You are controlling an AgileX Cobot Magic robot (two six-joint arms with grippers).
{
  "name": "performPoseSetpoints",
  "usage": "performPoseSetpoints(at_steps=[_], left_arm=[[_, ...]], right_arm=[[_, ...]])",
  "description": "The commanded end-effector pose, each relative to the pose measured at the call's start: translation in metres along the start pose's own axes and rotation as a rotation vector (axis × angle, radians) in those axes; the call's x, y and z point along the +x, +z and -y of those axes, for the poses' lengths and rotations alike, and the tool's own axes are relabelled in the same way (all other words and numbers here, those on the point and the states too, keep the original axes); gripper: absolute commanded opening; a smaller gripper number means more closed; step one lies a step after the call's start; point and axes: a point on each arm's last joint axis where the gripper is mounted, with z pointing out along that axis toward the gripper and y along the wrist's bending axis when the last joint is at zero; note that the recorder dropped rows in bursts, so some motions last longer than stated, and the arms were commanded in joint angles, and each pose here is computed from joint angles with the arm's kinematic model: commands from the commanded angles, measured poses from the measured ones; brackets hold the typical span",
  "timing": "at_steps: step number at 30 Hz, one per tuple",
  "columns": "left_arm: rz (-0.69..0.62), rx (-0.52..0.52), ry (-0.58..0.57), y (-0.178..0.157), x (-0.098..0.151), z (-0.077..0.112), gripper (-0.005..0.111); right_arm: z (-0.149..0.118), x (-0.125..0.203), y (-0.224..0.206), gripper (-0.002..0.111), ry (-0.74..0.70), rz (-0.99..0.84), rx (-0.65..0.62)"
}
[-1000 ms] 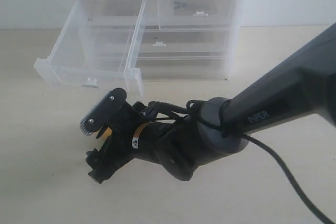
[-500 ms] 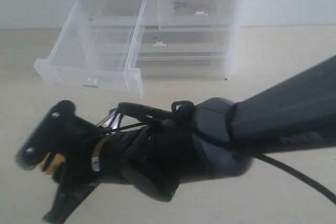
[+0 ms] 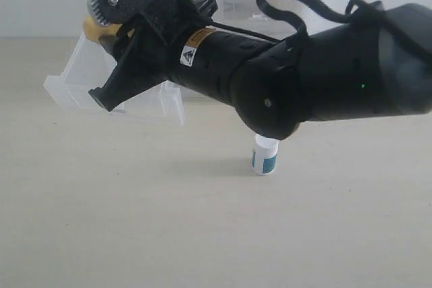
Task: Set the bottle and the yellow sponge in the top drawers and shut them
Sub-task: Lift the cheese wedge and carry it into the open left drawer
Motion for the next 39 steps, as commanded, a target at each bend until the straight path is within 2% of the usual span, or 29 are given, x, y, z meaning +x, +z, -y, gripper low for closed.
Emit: performPoseSetpoints(at_steps=[1, 6, 9, 12, 14, 16, 19, 20, 23, 27, 39], left_arm=[[-0.003, 0.004, -0.016, 0.001, 0.001, 0.0, 0.004], [-0.003, 0.004, -0.016, 0.001, 0.001, 0.0, 0.004], [-0.003, 0.004, -0.016, 0.001, 0.001, 0.0, 0.004], [-0.003, 0.004, -0.016, 0.001, 0.001, 0.0, 0.004], [-0.003, 0.004, -0.016, 0.001, 0.001, 0.0, 0.004], [-0.003, 0.004, -0.016, 0.001, 0.001, 0.0, 0.004], [-0.003, 0.004, -0.016, 0.001, 0.001, 0.0, 0.004], [-0.003, 0.004, -0.016, 0.001, 0.001, 0.0, 0.004], [-0.003, 0.004, -0.016, 0.001, 0.001, 0.0, 0.004], [-0.003, 0.004, -0.016, 0.001, 0.001, 0.0, 0.004], [-0.003, 0.004, -0.016, 0.001, 0.001, 0.0, 0.004]], right_arm=[[0.007, 0.005, 0.012, 0.021, 0.037, 0.001, 0.083], [0.005, 0.008, 0.017, 0.063, 0.018, -0.049, 0.07], [0.005, 0.006, 0.013, 0.075, 0.029, -0.078, 0.049], [0.006, -0.004, 0.005, 0.077, 0.037, -0.096, 0.026], [0.004, -0.013, -0.004, 0.073, 0.047, -0.133, -0.013], [-0.006, -0.022, -0.014, 0.059, 0.025, -0.163, -0.076], [-0.033, -0.03, -0.028, 0.019, -0.018, -0.233, -0.202], [-0.044, -0.03, -0.031, 0.002, -0.028, -0.252, -0.241], [-0.067, -0.017, -0.025, 0.004, -0.102, -0.28, -0.302], [-0.069, 0.003, -0.011, 0.004, -0.111, -0.311, -0.289], [-0.01, 0.02, 0.005, 0.004, -0.06, -0.304, -0.117]])
